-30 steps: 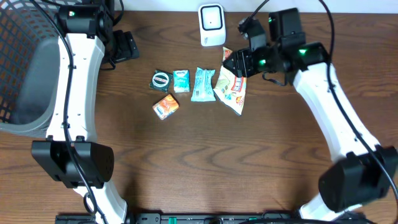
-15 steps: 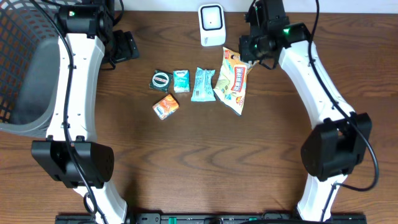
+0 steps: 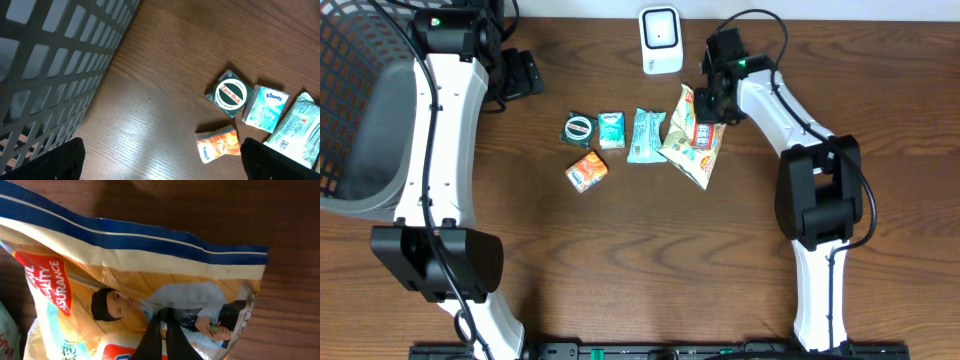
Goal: Scan the item barcode
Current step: 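Grasp the yellow snack bag with the right gripper and lift it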
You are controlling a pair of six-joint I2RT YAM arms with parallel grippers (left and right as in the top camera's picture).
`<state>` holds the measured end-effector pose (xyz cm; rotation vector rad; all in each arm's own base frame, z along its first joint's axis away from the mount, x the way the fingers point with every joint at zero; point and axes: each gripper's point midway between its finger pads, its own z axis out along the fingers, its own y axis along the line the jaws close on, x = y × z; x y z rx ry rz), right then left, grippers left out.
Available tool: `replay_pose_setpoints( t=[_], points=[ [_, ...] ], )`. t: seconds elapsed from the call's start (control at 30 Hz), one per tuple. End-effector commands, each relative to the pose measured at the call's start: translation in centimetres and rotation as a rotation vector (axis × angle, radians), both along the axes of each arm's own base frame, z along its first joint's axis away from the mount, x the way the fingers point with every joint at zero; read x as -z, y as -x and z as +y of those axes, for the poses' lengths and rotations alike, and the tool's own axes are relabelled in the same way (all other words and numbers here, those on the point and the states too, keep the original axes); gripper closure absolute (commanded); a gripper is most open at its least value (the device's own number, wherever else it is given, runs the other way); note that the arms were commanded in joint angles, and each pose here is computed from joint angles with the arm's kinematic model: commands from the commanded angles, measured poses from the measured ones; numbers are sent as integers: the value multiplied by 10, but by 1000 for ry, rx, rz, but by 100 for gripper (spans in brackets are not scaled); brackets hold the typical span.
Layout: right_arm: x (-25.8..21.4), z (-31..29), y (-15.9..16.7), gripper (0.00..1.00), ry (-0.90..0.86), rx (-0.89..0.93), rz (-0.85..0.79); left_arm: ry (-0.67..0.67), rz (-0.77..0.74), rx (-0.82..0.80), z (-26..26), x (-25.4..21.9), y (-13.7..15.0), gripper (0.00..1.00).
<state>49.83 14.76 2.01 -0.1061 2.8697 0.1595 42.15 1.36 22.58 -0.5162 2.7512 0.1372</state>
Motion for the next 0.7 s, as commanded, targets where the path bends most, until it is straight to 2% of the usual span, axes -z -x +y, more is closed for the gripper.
replay_pose_setpoints(
  t=[0.0, 0.17, 0.33, 0.47, 0.67],
  points=[
    [4, -11, 3, 99, 46, 29, 25, -14, 20, 3, 3, 6, 0, 2],
    [-71, -21, 4, 99, 77, 29, -36, -14, 20, 3, 3, 6, 0, 2],
    [-125, -9, 34, 94, 20, -11, -26, -14, 20, 3, 3, 6, 1, 2],
    [-124, 2, 67, 99, 3, -42, 87, -14, 20, 3, 3, 6, 1, 2],
    [-80, 22, 87, 99, 17, -29, 163, -14, 20, 3, 3, 6, 0, 2]
  ],
)
